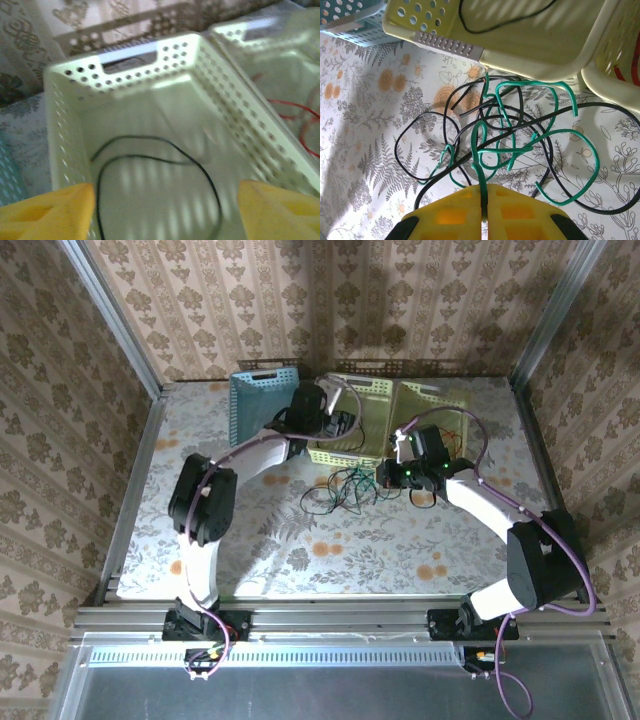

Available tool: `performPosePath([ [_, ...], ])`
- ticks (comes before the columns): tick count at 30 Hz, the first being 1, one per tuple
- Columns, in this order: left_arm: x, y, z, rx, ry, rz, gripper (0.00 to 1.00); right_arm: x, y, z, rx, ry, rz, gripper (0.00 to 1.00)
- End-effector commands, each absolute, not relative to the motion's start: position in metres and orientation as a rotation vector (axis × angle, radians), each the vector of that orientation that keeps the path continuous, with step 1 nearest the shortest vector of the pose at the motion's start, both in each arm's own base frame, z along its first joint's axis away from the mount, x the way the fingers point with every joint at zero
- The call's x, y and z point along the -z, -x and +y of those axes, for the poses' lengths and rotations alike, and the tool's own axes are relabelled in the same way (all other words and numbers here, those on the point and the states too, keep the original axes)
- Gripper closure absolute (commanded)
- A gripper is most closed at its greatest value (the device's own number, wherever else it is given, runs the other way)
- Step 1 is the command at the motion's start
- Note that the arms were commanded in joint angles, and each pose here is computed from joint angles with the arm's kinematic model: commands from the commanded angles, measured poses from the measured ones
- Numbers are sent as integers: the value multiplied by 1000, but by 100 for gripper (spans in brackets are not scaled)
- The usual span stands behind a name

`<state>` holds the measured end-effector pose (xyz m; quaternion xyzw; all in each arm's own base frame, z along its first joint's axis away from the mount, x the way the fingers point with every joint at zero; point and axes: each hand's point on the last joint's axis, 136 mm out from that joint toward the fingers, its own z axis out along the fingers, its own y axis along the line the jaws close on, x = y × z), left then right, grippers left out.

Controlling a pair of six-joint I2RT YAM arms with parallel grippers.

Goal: Untangle the cables

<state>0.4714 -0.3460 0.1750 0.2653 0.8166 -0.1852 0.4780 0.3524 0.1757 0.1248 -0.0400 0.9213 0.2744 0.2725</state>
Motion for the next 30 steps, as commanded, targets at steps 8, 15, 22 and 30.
performPosePath([
  [8, -168, -348, -318, 735, -833, 2059, 20, -116, -350, 163, -692, 90, 2510, 89],
  [15, -128, -288, -353, 779, -1121, 2103, 13, -109, -353, 160, -683, 64, 2523, 89],
  [22, -99, -290, -381, 816, -1145, 2149, 8, -106, -355, 159, -669, 52, 2530, 89],
  [30, -78, -300, -382, 723, -1156, 2197, 64, -106, -352, 155, -647, 48, 2529, 89],
])
